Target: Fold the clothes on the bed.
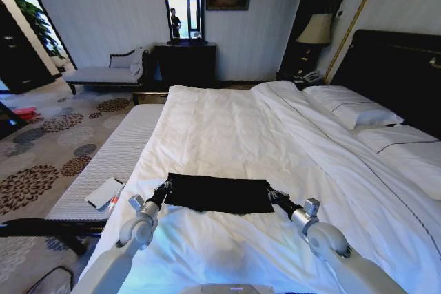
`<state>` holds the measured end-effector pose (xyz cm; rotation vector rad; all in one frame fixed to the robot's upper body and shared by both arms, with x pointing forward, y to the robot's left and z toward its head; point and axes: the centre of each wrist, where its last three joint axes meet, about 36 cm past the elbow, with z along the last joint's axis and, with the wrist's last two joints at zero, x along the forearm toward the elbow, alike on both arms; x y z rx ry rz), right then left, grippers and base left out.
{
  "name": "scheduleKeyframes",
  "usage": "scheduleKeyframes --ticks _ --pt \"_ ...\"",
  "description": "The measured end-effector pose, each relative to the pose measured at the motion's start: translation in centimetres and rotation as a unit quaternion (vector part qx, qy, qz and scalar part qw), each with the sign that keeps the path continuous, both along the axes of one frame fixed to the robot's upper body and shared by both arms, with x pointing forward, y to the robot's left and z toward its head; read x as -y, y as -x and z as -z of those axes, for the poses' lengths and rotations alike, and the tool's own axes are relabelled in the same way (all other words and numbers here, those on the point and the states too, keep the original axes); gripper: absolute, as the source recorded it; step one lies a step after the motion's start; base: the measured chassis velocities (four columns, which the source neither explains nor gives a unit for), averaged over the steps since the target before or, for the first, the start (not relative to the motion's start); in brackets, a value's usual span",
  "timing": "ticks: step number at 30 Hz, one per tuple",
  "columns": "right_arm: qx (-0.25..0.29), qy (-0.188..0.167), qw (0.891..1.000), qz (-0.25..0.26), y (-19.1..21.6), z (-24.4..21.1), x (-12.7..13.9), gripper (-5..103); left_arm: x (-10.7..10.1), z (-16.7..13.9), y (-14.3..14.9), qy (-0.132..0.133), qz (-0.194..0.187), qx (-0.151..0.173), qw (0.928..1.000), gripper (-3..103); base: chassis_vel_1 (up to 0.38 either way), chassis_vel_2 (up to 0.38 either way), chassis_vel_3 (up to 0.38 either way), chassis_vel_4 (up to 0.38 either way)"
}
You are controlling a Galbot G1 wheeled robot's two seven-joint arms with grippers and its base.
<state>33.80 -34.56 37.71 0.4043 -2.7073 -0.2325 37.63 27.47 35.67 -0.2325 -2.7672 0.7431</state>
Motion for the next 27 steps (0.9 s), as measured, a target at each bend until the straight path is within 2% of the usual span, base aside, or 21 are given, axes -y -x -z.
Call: scheduleKeyframes --ticks 12,15,17,18,19,20,23,25,26,27 --pt "-0.006 0.003 1.000 0.001 0.5 0.6 0.1 0 0.0 1.1 1.7 -0.014 0.007 -0.014 0.9998 2 0.000 0.000 0.000 0.000" --pt "-0.010 0.008 1.000 0.000 0.9 0.8 0.1 0 0.0 1.2 2.0 -0.028 0.009 -0.021 0.9993 0 0.000 0.000 0.000 0.000" --pt "-0.012 0.011 1.000 -0.001 1.1 0.9 0.1 0 0.0 1.3 2.4 -0.048 0.013 -0.024 0.9985 11 0.000 0.000 0.000 0.000" --pt "-0.013 0.013 1.000 -0.002 1.3 0.9 0.1 -1 0.0 1.3 2.8 -0.063 0.019 -0.023 0.9976 11 0.000 0.000 0.000 0.000" --pt "-0.014 0.014 1.000 -0.003 1.5 0.9 0.0 5 0.1 1.3 3.2 -0.073 0.024 -0.022 0.9968 16 0.000 0.000 0.000 0.000" --pt "-0.014 0.014 1.000 -0.003 1.5 0.9 0.0 5 0.1 1.3 3.2 -0.073 0.024 -0.022 0.9968 16 0.000 0.000 0.000 0.000" --pt "-0.013 0.015 1.000 0.000 1.9 0.2 -0.2 21 0.1 0.3 3.8 -0.087 0.029 -0.006 0.9958 32 0.000 0.000 0.000 0.000" --pt "-0.013 0.016 1.000 0.001 2.0 0.2 -0.2 21 0.1 0.1 3.9 -0.088 0.029 -0.004 0.9957 32 0.000 0.000 0.000 0.000" --pt "-0.013 0.016 1.000 0.003 2.4 -0.1 -0.3 27 0.1 -0.6 4.0 -0.092 0.028 0.006 0.9953 38 0.000 0.000 0.000 0.000" --pt "-0.015 0.016 1.000 0.004 3.0 -0.4 -0.4 32 -0.1 -1.4 4.1 -0.102 0.028 0.019 0.9942 49 0.000 0.000 0.000 0.000"
